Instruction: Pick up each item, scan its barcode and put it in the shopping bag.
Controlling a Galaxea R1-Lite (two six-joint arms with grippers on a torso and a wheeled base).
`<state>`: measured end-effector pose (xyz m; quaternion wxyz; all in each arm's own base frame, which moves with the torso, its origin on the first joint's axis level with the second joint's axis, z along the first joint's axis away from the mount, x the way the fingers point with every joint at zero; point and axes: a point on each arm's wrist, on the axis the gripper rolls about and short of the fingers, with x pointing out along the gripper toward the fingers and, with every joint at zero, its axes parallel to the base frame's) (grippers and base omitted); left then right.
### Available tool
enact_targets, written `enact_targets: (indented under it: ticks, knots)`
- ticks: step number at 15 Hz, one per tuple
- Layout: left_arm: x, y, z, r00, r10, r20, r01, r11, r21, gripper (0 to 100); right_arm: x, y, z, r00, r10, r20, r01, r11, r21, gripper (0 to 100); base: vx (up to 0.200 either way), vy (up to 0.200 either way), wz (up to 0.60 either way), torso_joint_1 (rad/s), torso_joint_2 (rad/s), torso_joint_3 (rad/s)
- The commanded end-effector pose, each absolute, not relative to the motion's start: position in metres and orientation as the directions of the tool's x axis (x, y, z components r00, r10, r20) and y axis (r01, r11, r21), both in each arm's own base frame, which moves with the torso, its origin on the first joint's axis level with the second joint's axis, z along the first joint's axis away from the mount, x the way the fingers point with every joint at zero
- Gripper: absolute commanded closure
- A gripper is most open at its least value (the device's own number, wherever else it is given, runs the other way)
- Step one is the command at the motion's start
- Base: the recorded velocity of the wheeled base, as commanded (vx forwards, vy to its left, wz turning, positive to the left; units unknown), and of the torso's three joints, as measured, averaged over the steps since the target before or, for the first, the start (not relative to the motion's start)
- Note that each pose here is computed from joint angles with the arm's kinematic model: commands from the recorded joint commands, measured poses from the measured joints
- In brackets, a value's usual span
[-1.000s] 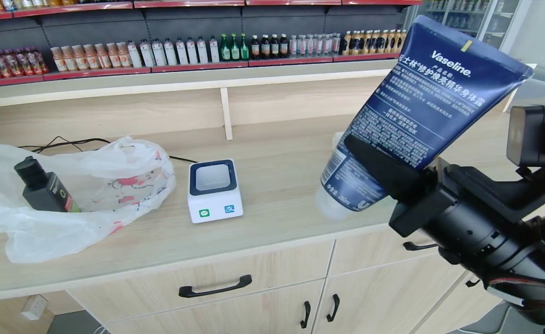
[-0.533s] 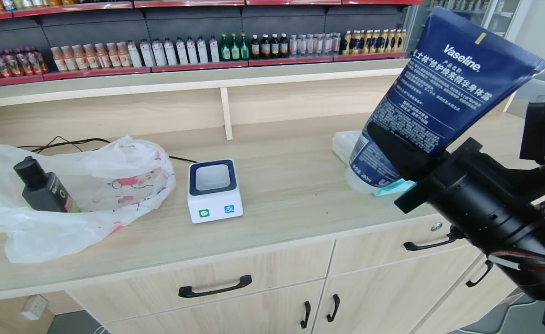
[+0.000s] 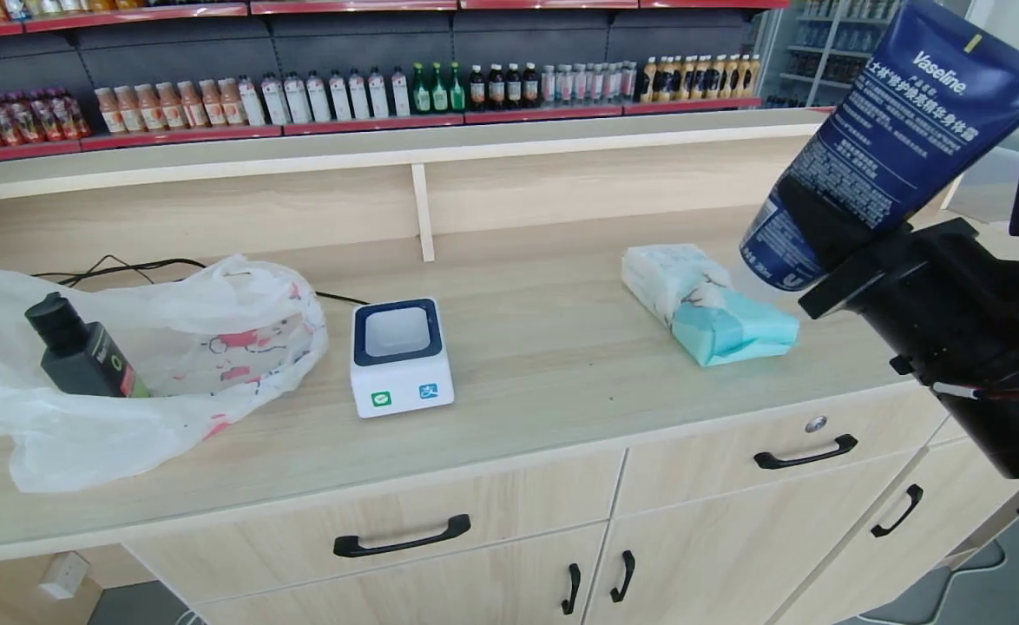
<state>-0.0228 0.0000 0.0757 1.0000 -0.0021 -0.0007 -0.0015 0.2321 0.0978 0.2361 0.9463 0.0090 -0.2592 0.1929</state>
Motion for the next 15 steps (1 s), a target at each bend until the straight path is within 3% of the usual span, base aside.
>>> enact_targets:
  ticks: [1,5,15]
  knots:
    - [-0.023,0.0,0.076,1.0,-0.003,0.002,0.003,1.0,-0.005,0,0.245,0.08,0.234,0.821,0.296,0.489,-0.295,0.952,-0.082,100,-0.2,0.0,0.0,0.012,0.0,-0.002]
    - [-0.023,0.0,0.076,1.0,-0.003,0.003,0.003,1.0,-0.006,0,0.268,0.077,0.235,0.827,0.263,0.497,-0.244,0.964,-0.103,100,-0.05,0.0,0.0,0.007,0.0,-0.002]
    - [-0.023,0.0,0.076,1.0,-0.002,0.006,0.002,1.0,-0.009,0,0.26,0.077,0.229,0.836,0.28,0.472,-0.278,0.957,-0.076,100,0.0,0.2,0.0,0.004,0.0,0.001]
